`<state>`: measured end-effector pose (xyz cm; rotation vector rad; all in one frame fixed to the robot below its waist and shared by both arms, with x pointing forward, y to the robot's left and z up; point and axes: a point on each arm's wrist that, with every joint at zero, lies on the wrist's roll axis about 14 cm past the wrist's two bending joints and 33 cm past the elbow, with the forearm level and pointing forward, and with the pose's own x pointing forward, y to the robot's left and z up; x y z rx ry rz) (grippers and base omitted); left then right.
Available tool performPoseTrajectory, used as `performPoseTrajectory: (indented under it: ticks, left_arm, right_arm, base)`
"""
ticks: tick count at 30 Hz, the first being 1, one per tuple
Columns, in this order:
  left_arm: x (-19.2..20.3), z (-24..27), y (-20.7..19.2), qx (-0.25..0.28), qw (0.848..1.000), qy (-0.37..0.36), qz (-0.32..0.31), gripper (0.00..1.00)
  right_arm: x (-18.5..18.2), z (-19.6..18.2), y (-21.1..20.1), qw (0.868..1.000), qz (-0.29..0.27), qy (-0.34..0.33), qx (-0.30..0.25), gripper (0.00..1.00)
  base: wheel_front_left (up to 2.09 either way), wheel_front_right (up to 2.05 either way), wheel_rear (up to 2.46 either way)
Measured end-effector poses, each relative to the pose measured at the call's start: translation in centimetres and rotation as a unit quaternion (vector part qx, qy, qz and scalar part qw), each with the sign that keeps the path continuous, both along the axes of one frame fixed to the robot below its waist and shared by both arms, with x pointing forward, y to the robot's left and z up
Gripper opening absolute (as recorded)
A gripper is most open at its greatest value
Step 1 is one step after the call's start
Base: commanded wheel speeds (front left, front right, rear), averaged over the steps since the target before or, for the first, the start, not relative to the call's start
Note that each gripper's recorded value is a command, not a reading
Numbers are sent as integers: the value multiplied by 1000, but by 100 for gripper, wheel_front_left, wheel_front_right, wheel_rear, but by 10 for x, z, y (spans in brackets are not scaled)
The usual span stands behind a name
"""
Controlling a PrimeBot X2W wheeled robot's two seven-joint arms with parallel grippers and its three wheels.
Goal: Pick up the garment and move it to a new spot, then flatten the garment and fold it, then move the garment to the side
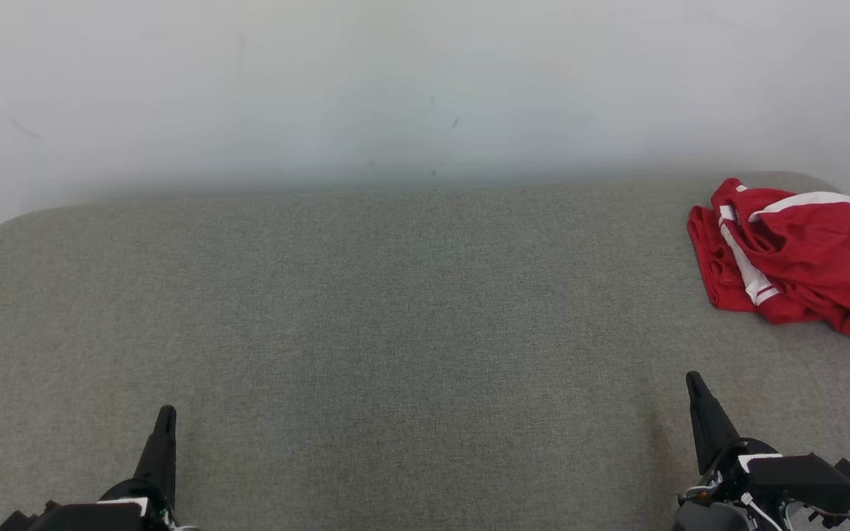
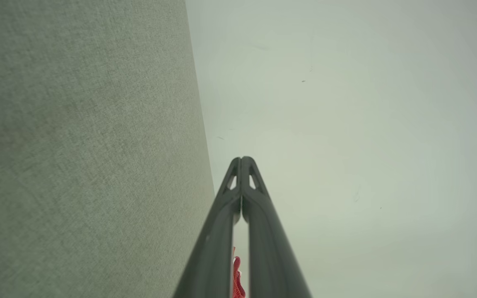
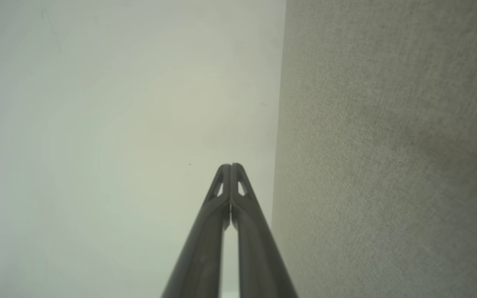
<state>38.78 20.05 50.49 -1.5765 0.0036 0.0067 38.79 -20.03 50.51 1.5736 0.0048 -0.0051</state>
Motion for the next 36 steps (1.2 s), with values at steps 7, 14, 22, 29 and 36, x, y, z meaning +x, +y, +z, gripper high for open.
performPoseTrajectory:
  ticks: [7,14,22,29,36]
  left_arm:
    - [0,0,0,0,1000,0,0,0]
    - [0,0,0,0,1000,0,0,0]
    - [0,0,0,0,1000,0,0,0]
    - [0,0,0,0,1000,0,-1,0]
    - [0,0,0,0,1000,0,-1,0]
  right_arm:
    - [0,0,0,1000,0,0,0,0]
    - [0,0,0,1000,0,0,0,0]
    - [0,0,0,1000,0,0,0,0]
    - [0,0,0,1000,0,0,0,0]
    - [0,0,0,1000,0,0,0,0]
  base:
    - [0,0,0]
    - [0,0,0]
    - [0,0,0]
    - [0,0,0]
    - [0,0,0]
